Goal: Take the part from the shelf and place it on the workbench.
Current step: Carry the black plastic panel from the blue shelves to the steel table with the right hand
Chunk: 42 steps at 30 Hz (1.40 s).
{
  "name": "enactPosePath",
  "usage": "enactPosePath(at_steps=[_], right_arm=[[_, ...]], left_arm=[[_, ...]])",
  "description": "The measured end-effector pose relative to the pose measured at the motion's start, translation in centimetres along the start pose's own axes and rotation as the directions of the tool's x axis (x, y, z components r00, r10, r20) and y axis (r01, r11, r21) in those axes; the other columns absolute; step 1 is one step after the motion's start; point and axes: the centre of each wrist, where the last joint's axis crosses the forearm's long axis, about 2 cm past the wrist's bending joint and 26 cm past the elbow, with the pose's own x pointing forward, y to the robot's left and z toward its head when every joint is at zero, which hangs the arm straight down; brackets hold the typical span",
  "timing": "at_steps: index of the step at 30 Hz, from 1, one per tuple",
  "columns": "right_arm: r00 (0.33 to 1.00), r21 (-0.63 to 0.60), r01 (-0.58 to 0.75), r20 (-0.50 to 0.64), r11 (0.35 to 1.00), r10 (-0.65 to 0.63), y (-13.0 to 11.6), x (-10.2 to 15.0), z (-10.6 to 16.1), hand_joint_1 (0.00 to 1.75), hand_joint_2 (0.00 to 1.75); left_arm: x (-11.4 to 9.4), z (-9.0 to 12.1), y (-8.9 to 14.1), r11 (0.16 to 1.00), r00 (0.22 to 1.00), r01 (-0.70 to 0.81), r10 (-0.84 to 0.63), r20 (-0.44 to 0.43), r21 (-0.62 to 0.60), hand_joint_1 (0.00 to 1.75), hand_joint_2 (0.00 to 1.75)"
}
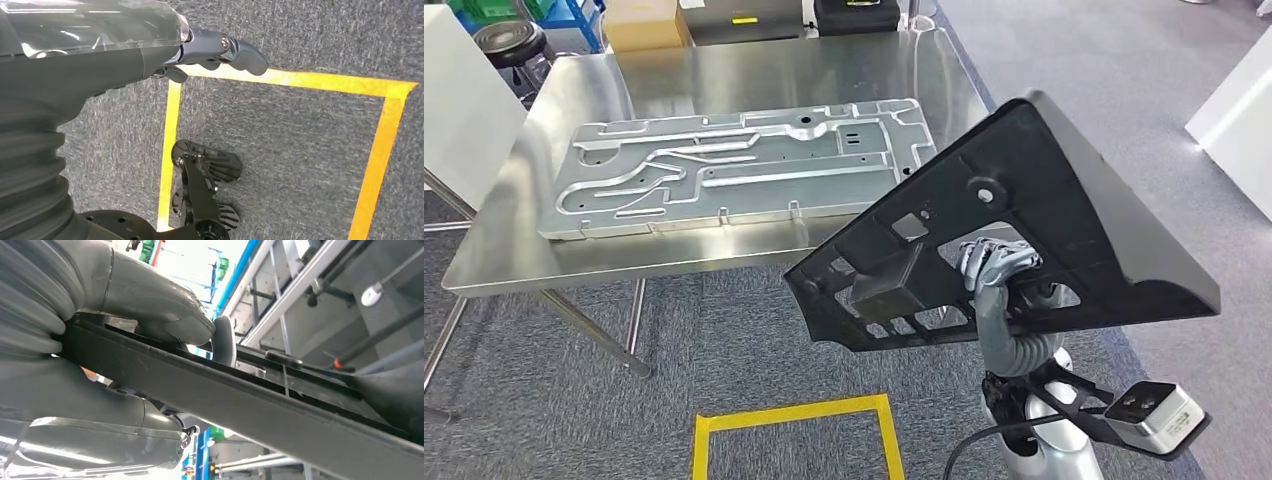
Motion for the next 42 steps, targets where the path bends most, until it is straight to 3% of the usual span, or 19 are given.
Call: enactPosePath(at_steps=[25,34,42], right_arm=[[0.999,0.004,-0.024,0.028,1.0,0.024,-0.3,1.1,-0.2,1.75,1.75],[0.989,0.008,-0.091,0.115,0.996,0.089,-1.8,1.0,-3.1,1.75,1.75],[0.973,0.0,-0.15,0.176,0.989,0.148,-4.5,0.1,-7.7,1.75,1.75]], left_arm=[[-0.3,0.1,0.0,1.0,1.0,0.008,-0.008,0.01,-0.012,0.0,1.75],[0.2,-0.1,-0.2,0.999,0.999,0.018,-0.017,0.028,-0.032,0.0,1.75],[0.9,-0.3,-0.4,0.997,0.998,0.044,-0.042,0.042,-0.062,0.0,1.75]])
